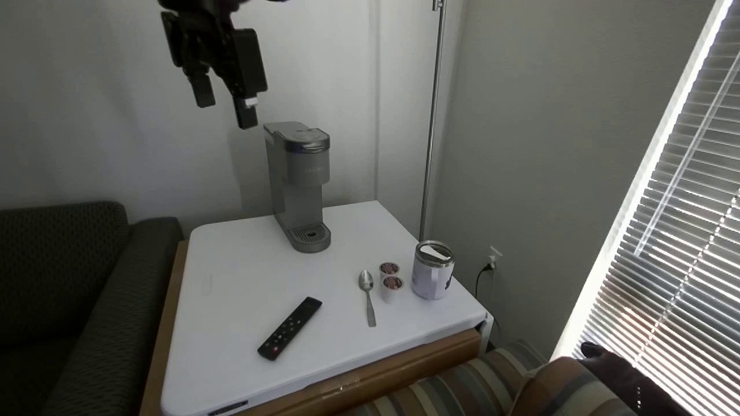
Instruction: Open the coffee maker
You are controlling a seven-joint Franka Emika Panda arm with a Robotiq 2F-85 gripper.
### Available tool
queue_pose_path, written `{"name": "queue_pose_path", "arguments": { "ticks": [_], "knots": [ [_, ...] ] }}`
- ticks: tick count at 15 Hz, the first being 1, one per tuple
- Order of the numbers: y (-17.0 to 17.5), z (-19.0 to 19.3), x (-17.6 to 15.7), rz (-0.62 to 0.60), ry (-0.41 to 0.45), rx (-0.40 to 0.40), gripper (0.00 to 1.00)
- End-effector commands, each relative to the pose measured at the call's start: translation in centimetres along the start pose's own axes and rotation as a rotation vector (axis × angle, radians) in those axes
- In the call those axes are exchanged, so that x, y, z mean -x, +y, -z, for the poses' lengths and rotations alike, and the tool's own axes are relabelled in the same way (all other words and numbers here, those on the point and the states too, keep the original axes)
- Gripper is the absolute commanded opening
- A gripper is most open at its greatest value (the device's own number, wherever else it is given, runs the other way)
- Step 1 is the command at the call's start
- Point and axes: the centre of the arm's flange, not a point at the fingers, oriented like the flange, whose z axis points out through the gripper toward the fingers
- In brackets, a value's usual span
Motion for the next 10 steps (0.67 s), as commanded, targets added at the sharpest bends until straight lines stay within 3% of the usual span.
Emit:
{"name": "queue_pose_path", "arguments": {
  "ticks": [1,4,5,7,10],
  "knots": [
    [5.1,-3.9,-6.5,0.018,-0.063,-0.134,1.0],
    [7.8,-5.8,-9.0,0.038,-0.07,-0.26,1.0],
    [6.2,-5.6,-5.6,0.018,-0.041,-0.194,1.0],
    [7.4,-6.5,-7.1,0.028,-0.049,-0.231,1.0],
    [6.6,-7.0,-7.7,0.03,-0.057,-0.238,1.0]
  ]
}}
